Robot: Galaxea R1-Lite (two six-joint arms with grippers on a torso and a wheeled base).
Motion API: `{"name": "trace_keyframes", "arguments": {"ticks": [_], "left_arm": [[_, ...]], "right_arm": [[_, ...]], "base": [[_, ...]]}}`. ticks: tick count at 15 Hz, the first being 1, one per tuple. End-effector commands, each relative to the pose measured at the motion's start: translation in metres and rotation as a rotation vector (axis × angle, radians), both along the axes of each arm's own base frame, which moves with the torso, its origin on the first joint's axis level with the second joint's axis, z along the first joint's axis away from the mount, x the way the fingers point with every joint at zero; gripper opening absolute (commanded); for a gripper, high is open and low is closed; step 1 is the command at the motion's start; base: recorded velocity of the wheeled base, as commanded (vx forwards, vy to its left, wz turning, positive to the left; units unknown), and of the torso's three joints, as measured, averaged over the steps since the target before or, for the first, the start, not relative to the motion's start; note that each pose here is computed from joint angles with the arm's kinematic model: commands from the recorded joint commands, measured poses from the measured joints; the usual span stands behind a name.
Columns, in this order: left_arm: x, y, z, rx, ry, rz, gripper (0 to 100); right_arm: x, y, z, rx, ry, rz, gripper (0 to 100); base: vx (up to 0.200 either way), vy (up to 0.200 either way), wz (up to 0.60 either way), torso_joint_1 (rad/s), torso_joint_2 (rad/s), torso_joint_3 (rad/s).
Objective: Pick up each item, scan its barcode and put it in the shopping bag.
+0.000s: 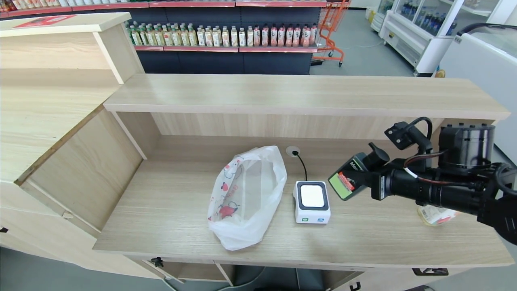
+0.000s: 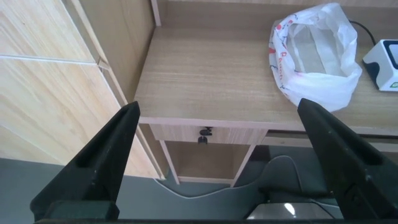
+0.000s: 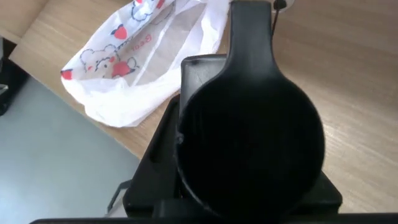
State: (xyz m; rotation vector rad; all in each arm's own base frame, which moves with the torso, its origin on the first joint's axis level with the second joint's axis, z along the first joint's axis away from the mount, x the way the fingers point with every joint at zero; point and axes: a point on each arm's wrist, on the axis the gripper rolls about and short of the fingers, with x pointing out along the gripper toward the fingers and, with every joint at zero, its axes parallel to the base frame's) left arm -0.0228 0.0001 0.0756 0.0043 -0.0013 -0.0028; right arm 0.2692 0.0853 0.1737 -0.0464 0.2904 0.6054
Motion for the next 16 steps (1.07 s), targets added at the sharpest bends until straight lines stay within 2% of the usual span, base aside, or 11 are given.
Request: {"name": "trace_keyframes", "arguments": {"ticks": [1, 4, 8, 11, 13, 16], "left_arm": [[0.000, 0.000, 0.000, -0.001, 0.001, 0.000, 100], [0.000, 0.000, 0.000, -0.001, 0.001, 0.000, 100], [0.000, 0.000, 0.000, -0.001, 0.001, 0.001, 100], [0.000, 0.000, 0.000, -0.001, 0.001, 0.000, 100], [0.000, 0.000, 0.000, -0.001, 0.001, 0.000, 100], [0.000, 0.000, 0.000, -0.001, 0.000, 0.000, 100]], "right_arm": [[0.001, 0.001, 0.003, 0.003, -0.011, 0.004, 0], [0.018, 0.022, 0.005, 0.006, -0.021, 0.055, 0], [0.046, 0.038, -0.010, -0.001, 0.002, 0.067, 0], [0.080, 0.062, -0.039, 0.012, -0.031, 0.102, 0], [0.088, 0.081, -0.056, 0.007, -0.018, 0.173, 0], [0.103, 0.118, -0.083, -0.069, -0.062, 0.264, 0]], "base": [[0.000, 0.000, 0.00, 0.000, 0.00, 0.000], [0.000, 0.000, 0.00, 0.000, 0.00, 0.000], [0.000, 0.000, 0.00, 0.000, 0.00, 0.000], [0.000, 0.000, 0.00, 0.000, 0.00, 0.000], [0.000, 0.000, 0.00, 0.000, 0.00, 0.000], [0.000, 0.000, 0.00, 0.000, 0.00, 0.000]]}}
